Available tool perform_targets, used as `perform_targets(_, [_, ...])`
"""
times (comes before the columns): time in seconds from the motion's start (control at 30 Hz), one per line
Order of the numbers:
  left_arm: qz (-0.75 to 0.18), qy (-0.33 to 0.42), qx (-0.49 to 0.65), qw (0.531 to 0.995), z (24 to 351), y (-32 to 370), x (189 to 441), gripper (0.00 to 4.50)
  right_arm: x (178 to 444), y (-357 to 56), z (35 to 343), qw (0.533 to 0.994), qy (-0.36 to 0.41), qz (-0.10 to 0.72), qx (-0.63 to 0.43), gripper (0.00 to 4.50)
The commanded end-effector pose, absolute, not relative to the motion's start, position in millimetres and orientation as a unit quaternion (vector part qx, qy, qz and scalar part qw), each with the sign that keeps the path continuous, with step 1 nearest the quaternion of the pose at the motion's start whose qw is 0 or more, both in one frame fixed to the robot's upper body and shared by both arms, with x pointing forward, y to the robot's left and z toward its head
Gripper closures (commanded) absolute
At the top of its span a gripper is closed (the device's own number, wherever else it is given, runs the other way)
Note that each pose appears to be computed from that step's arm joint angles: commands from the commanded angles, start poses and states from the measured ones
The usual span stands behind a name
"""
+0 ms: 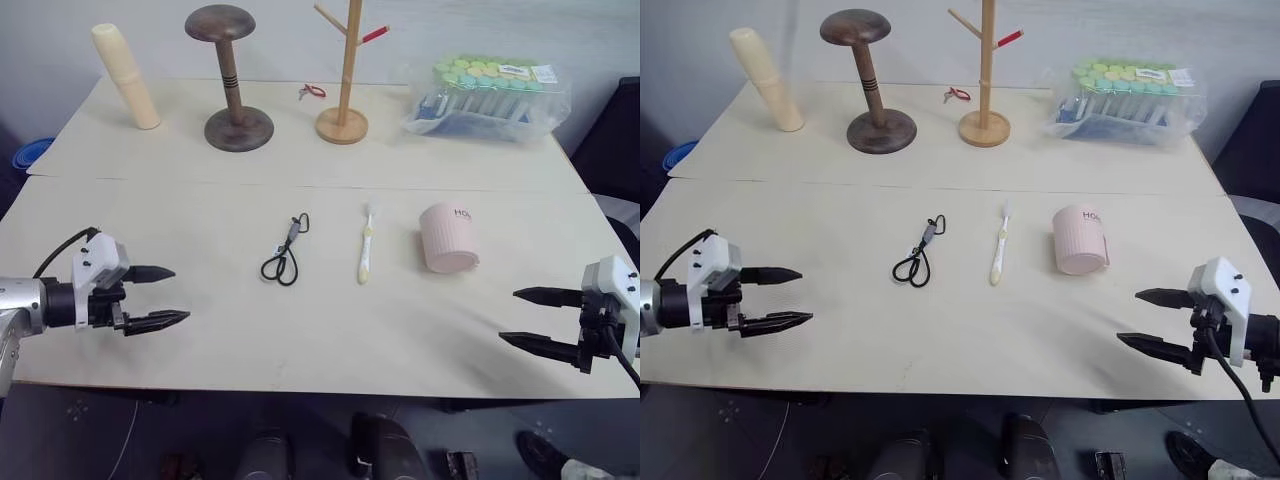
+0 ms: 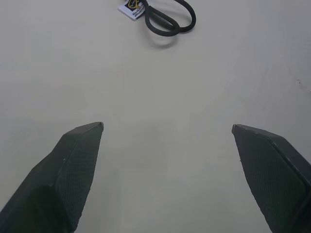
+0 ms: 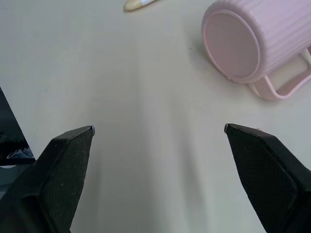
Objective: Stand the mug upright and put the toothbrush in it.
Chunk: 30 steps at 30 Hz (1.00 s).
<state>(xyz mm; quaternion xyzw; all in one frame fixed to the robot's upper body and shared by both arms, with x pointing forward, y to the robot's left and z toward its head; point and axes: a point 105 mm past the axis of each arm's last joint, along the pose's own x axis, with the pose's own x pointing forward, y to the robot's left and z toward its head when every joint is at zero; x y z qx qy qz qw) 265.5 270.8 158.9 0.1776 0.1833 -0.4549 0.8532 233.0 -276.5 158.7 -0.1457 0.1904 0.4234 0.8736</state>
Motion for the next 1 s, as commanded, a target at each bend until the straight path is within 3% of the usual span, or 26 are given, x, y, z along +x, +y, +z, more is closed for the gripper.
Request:
perform_targets(0.03, [-0.451, 0.164, 0.193, 0.856, 168, 269, 265, 0.00, 234, -280, 170, 0.881, 0.168, 0.413, -0.158, 0.04])
perform_targets(0.73, [-0.441, 0.181, 0.172, 0.862, 166, 270, 265, 0.00, 239, -275, 171, 0.888, 0.162, 0.412, -0.126, 0.04])
perform_targets(1.0, [-0.415, 0.177, 0.097, 0.887, 177, 251, 278, 0.00, 239, -258, 177, 0.896, 0.134, 0.407, -0.119, 0.04])
